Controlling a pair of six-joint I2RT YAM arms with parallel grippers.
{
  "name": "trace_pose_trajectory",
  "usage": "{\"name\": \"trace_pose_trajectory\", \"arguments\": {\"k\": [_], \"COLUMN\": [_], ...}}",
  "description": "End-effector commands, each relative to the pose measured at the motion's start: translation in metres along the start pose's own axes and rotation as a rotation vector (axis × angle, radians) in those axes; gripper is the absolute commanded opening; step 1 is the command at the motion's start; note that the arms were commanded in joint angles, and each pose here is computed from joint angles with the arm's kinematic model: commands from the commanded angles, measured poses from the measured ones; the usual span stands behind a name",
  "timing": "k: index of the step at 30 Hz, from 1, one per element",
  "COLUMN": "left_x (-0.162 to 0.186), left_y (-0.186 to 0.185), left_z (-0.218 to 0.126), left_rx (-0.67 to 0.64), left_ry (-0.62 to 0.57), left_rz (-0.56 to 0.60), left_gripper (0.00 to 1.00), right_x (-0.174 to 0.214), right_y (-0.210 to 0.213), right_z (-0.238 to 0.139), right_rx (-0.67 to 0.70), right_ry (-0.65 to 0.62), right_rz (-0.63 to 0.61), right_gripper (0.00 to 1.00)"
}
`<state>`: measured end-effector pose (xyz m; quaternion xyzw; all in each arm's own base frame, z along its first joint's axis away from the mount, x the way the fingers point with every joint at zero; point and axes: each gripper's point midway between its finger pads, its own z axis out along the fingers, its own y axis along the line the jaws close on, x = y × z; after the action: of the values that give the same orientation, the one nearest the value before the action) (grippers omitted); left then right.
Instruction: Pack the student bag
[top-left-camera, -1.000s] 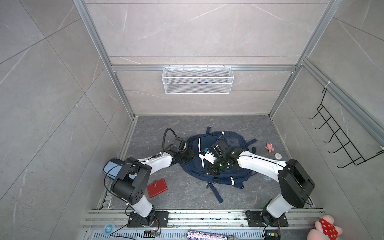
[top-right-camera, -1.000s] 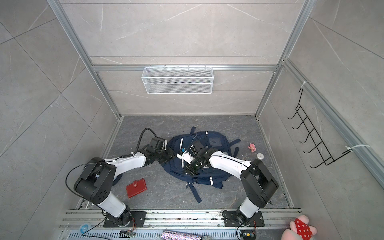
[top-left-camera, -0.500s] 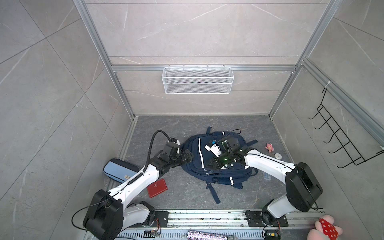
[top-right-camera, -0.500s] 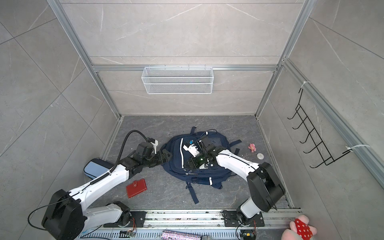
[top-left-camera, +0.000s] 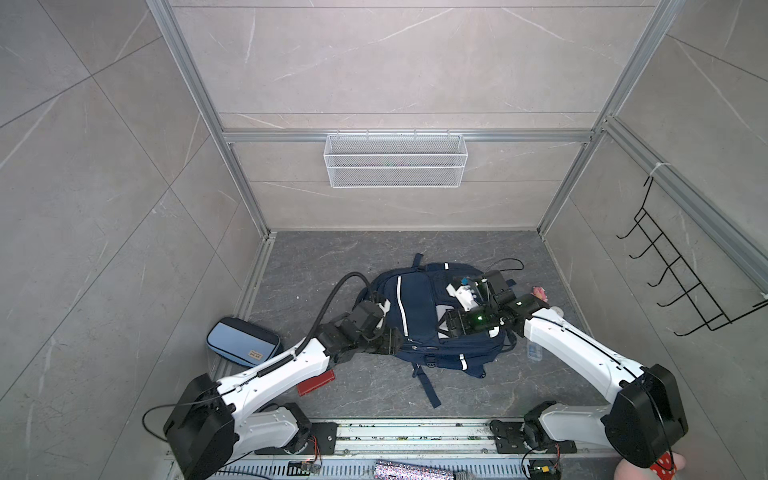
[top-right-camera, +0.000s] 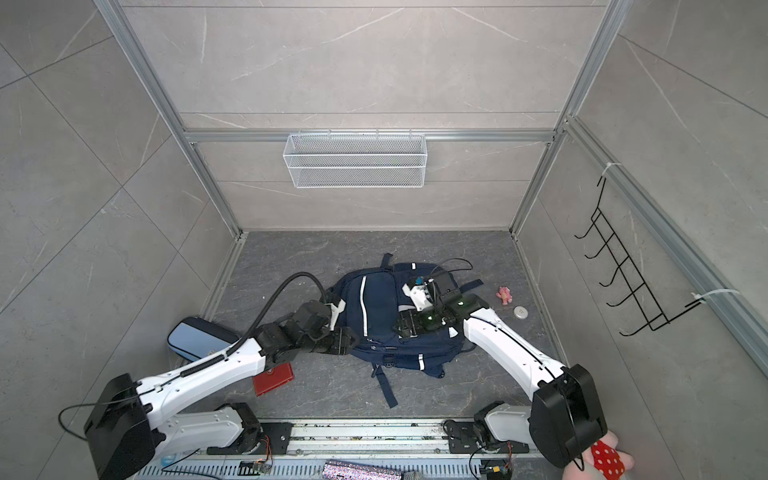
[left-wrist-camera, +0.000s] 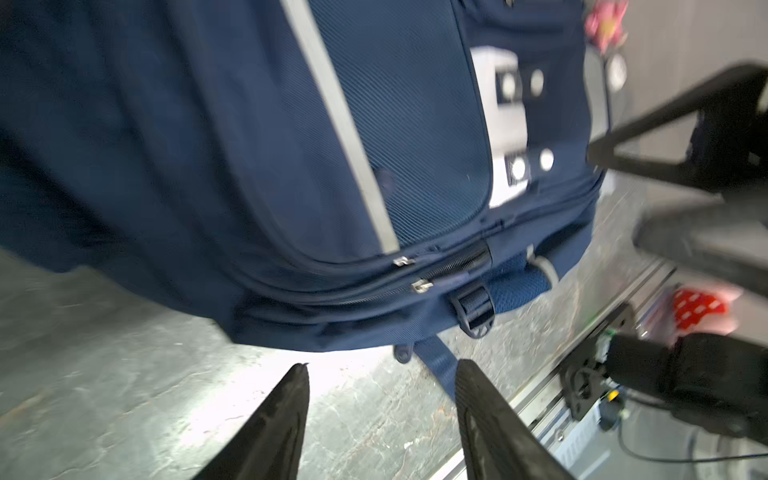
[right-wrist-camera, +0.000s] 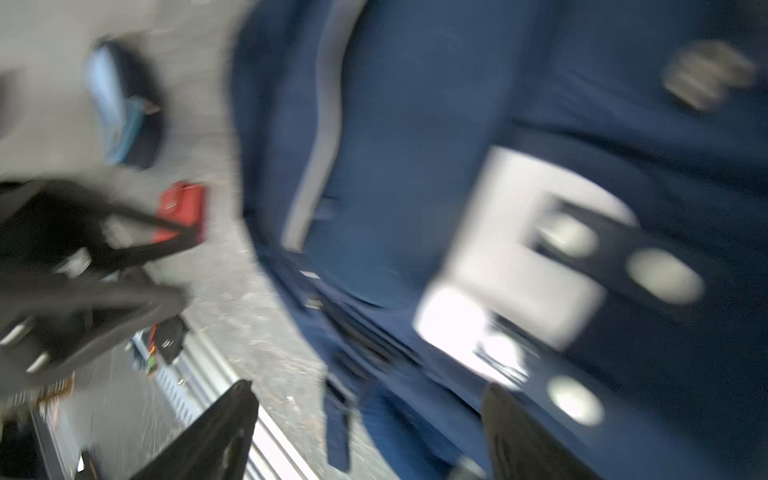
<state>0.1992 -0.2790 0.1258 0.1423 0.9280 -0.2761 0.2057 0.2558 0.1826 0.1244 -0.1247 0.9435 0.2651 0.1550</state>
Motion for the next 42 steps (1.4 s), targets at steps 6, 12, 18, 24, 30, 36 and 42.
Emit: {"name": "trace_pose_trajectory", "arguments": {"k": [6, 12, 18, 24, 30, 36, 42], "left_x": [0.001, -0.005, -0.016, -0.011, -0.001, 0.011, 0.023], "left_y": [-0.062, -0.052, -0.037, -0.029, -0.031, -0.033, -0.023], "left_z": [0.044, 0.069, 0.072, 0.073, 0.064, 0.061, 0.058], "left_rx": [-0.128, -0.374, -0.577, -0.688, -0.698, -0.697, -0.695], "left_ry": [0.087, 0.119, 0.077, 0.065, 0.066, 0.079, 0.097], "left_rz": [0.382, 0.507, 0.457, 0.41, 0.396, 0.369, 0.305], "left_gripper": [0.59, 0.58, 0.5, 0.48, 0.46, 0.45, 0.37], "right_x": [0.026, 0.024, 0.028, 0.029, 0.029, 0.029, 0.03], "right_y": [-0.063, -0.089, -0.1, -0.103, -0.107, -0.107, -0.108], "right_z": [-0.003, 0.001, 0.01, 0.011, 0.009, 0.008, 0.009], "right_rx": [0.15, 0.198, 0.198, 0.206, 0.214, 0.212, 0.209], "right_ry": [0.077, 0.073, 0.08, 0.084, 0.079, 0.077, 0.079], "right_rz": [0.279, 0.342, 0.376, 0.382, 0.391, 0.396, 0.4], "right_gripper": [0.87, 0.87, 0.86, 0.86, 0.86, 0.86, 0.86]}}
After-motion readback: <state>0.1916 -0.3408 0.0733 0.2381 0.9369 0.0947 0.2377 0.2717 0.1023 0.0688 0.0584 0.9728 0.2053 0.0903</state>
